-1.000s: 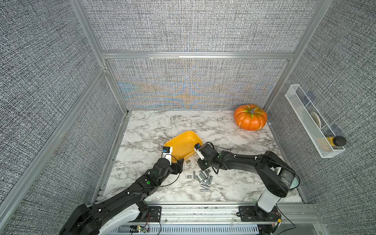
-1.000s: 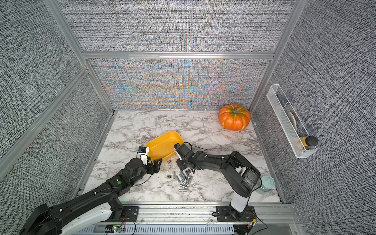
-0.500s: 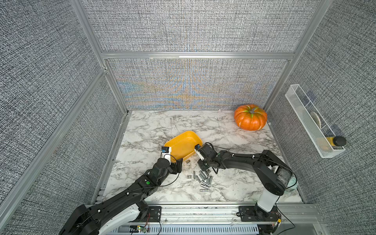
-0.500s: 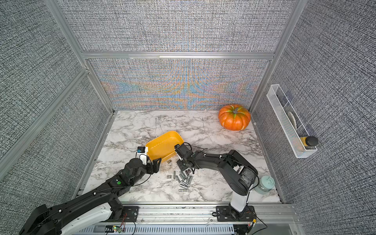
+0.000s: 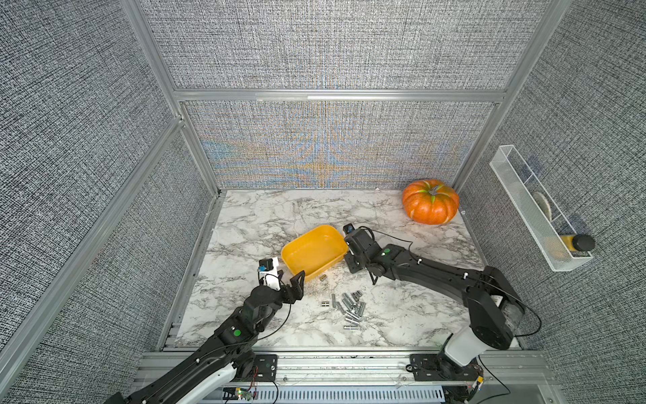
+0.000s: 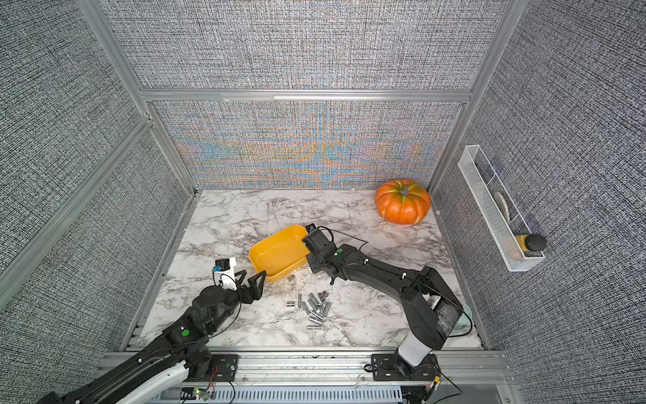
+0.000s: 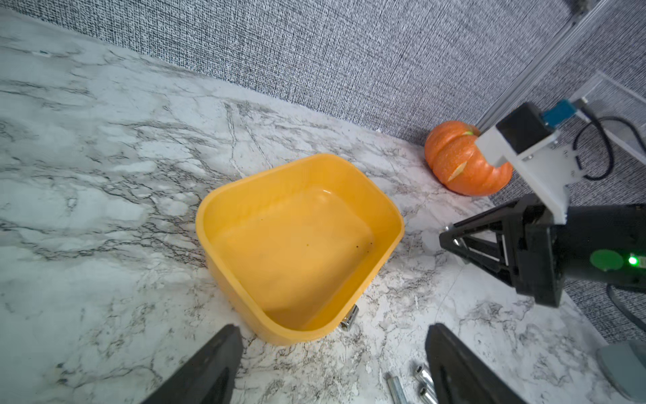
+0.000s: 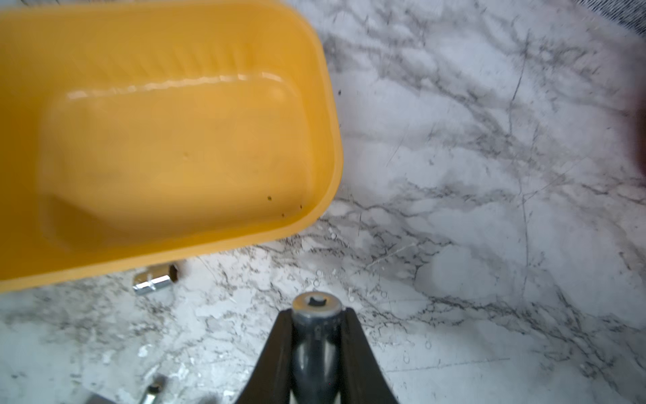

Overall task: Put the socket on the desktop into the storage box
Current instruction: Place the socket head in the storage box.

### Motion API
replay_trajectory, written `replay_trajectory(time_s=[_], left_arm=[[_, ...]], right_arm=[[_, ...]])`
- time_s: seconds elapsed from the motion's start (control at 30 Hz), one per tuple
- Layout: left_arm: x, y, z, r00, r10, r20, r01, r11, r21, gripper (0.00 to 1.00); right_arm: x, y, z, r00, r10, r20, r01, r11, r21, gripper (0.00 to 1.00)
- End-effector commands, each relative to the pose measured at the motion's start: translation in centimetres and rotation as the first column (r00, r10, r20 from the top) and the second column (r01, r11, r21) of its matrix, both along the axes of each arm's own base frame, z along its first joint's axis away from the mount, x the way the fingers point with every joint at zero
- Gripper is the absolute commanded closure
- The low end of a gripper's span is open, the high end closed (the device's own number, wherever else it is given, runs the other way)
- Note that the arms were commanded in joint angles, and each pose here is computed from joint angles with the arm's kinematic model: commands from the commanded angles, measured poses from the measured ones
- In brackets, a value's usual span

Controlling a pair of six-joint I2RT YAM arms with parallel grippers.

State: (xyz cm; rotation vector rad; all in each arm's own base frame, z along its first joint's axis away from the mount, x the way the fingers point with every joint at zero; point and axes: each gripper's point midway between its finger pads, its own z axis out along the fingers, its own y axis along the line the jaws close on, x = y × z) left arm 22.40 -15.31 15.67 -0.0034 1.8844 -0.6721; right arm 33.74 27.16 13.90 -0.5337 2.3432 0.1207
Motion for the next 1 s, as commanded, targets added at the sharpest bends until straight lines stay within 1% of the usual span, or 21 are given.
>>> replay_trajectory(time_s=[0.0,0.1,0.17,0.3,0.47,0.7,0.83,0.97], left_arm=[[-0.2,0.7,0.7,0.999,0.029,0.044,-0.025,0.997,-0.069,0.13],[-0.4,1.1,1.2,0.997,0.037,0.07,-0.03,0.994,-0.101,0.13],[-0.5,1.2,1.4,0.996,0.039,0.076,-0.03,0.993,-0.11,0.13],[-0.5,1.3,1.3,0.997,0.043,0.069,-0.035,0.993,-0.11,0.13],[-0.2,1.2,0.4,0.998,0.051,0.035,-0.048,0.996,-0.079,0.13],[0.3,0.6,-0.5,0.999,0.048,-0.016,-0.049,0.998,-0.025,0.14],[0.5,0.4,-1.0,0.998,0.049,-0.034,-0.05,0.999,-0.009,0.13],[0.5,0.4,-1.2,0.998,0.049,-0.04,-0.049,0.999,0.005,0.13]], right_arm=[[1.6,4.0,4.6,0.997,0.048,0.061,-0.06,0.976,0.207,1.0],[3.0,7.4,6.4,0.993,0.095,0.073,-0.113,0.948,0.297,1.0],[4.1,9.2,6.1,0.992,0.111,0.06,-0.124,0.943,0.31,1.0],[6.2,11.8,3.5,0.994,0.104,0.023,-0.107,0.961,0.254,1.0],[7.7,12.8,-0.2,0.997,0.076,-0.016,-0.073,0.986,0.149,1.0],[8.3,12.8,-4.8,0.994,0.061,-0.085,-0.057,0.997,0.053,1.0],[8.4,12.9,-6.3,0.992,0.065,-0.107,-0.062,0.998,0.027,1.0],[8.4,12.7,-7.3,0.991,0.057,-0.124,-0.056,0.998,0.011,0.95]])
